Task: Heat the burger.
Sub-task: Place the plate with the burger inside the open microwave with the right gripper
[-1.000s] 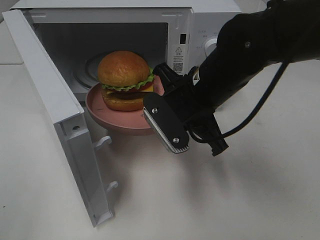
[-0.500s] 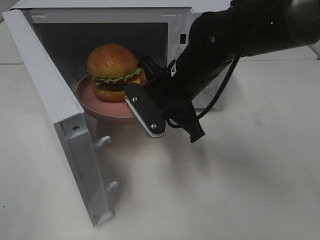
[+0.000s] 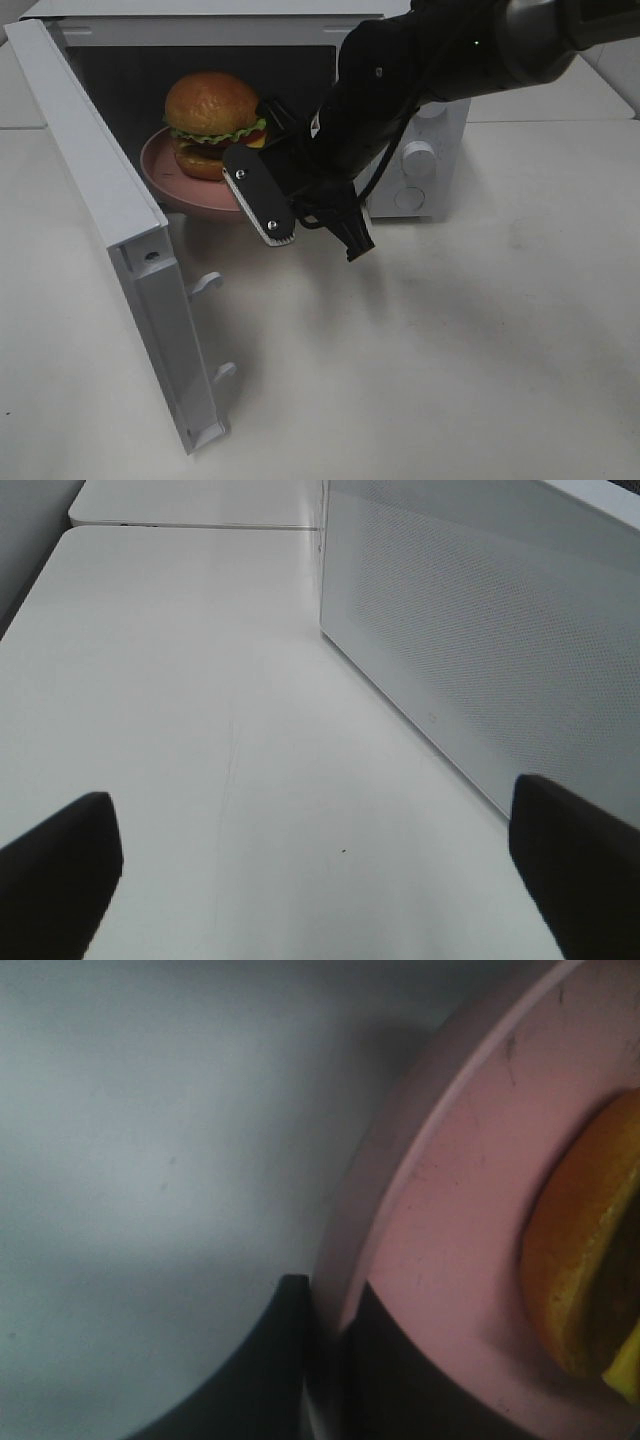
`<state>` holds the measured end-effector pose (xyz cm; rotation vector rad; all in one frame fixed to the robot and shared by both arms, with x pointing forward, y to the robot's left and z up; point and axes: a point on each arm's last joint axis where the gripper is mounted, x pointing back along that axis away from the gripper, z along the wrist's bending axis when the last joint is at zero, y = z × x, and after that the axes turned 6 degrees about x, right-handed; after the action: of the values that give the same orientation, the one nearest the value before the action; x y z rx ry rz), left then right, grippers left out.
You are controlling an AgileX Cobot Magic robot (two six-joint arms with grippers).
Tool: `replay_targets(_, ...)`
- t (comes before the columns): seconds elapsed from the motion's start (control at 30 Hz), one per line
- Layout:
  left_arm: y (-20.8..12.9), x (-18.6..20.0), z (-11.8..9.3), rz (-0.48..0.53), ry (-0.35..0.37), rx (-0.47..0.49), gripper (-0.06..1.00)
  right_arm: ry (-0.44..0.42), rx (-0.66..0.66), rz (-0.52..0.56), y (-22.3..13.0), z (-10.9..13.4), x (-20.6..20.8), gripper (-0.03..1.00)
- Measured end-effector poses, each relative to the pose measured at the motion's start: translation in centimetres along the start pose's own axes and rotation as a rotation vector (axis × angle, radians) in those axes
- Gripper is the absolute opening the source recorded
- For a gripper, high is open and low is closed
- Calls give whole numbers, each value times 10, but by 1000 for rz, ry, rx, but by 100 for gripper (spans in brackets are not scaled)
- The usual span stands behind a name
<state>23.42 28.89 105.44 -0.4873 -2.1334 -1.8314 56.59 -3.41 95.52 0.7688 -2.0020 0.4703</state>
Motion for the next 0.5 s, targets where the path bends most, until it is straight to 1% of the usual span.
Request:
replay_targets(0.17,0,0,0,0,0,0,99,-20,-31,16,-2,-13,-9,7)
replay_targets(0.27,0,0,0,0,0,0,99,-30,-75,33,-5,-22,-18,7)
replay_targets(0.5,0,0,0,0,0,0,99,-37,-87,57,-8,-33,-28,7)
